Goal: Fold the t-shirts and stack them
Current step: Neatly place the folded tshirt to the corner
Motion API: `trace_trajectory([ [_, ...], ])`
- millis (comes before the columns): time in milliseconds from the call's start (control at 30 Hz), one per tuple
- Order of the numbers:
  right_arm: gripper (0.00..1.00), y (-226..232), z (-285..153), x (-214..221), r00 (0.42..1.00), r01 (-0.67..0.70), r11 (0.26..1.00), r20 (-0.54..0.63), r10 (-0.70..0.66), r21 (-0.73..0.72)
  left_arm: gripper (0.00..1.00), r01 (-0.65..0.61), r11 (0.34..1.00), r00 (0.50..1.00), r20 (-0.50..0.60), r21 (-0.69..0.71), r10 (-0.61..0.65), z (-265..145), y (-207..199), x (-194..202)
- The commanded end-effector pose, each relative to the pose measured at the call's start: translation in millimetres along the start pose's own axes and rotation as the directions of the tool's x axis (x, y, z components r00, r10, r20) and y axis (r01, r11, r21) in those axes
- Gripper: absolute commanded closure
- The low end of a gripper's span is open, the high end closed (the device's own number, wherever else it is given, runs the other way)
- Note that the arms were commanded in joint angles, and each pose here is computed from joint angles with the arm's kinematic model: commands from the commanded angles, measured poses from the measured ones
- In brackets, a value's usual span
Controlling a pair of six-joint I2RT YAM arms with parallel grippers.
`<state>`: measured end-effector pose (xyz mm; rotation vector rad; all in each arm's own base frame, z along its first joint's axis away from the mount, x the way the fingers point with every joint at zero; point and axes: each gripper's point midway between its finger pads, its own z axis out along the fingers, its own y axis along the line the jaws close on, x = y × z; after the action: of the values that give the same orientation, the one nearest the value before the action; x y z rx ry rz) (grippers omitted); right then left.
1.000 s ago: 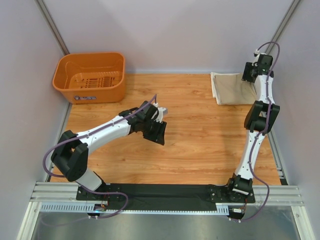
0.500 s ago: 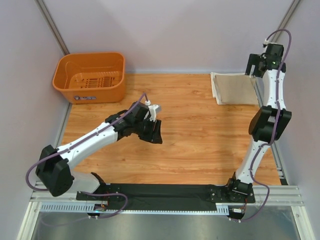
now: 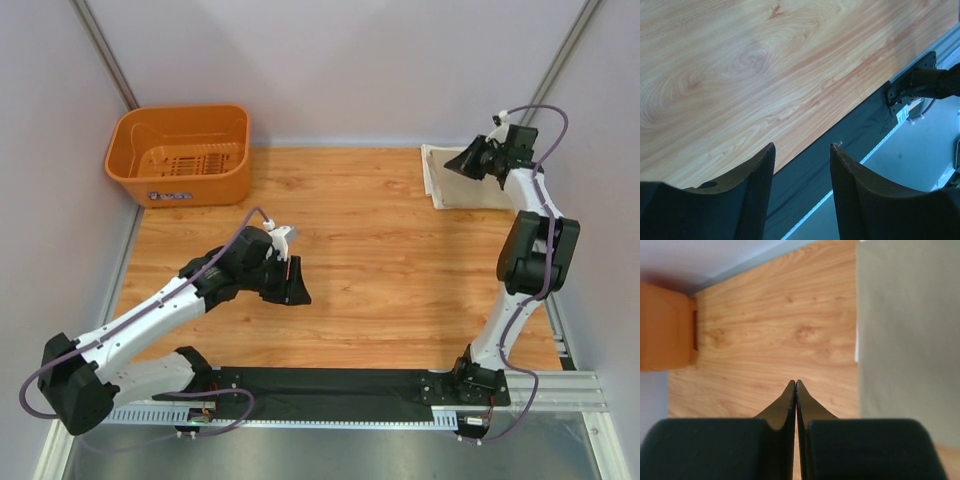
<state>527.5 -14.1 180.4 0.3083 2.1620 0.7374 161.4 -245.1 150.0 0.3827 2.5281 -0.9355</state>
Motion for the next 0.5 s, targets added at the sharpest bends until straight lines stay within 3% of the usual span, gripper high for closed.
trace_trajectory([
  [0, 1.0, 20, 32, -21, 0.994, -0.075, 0.961, 0.06, 0.094, -0.267, 0.45, 0.028, 0.999, 0.999, 0.04, 0.022, -0.029, -10, -8, -5],
  [33, 1.0, 22, 36, -25, 0.986, -0.133, 0.944, 0.057, 0.157, -0.301, 0.45, 0.03, 0.999, 0.999, 0.042, 0.019, -0.03, -11, -7, -3],
  [100, 1.0, 29, 44, -42, 0.984, -0.093, 0.918, 0.103, 0.143, -0.386, 0.45, 0.035, 0.999, 0.999, 0.031, -0.001, -0.035, -12, -2, 1],
  [167, 1.0, 10, 67, -34, 0.974, -0.179, 0.906, 0.06, 0.218, -0.383, 0.45, 0.043, 0.999, 0.999, 0.028, -0.012, -0.042, -12, 0, 3],
  [467, 1.0, -53, 128, 8, 0.947, -0.313, 0.922, 0.003, 0.323, -0.227, 0.45, 0.007, 0.999, 1.0, -0.007, -0.04, -0.007, -8, 0, -5],
])
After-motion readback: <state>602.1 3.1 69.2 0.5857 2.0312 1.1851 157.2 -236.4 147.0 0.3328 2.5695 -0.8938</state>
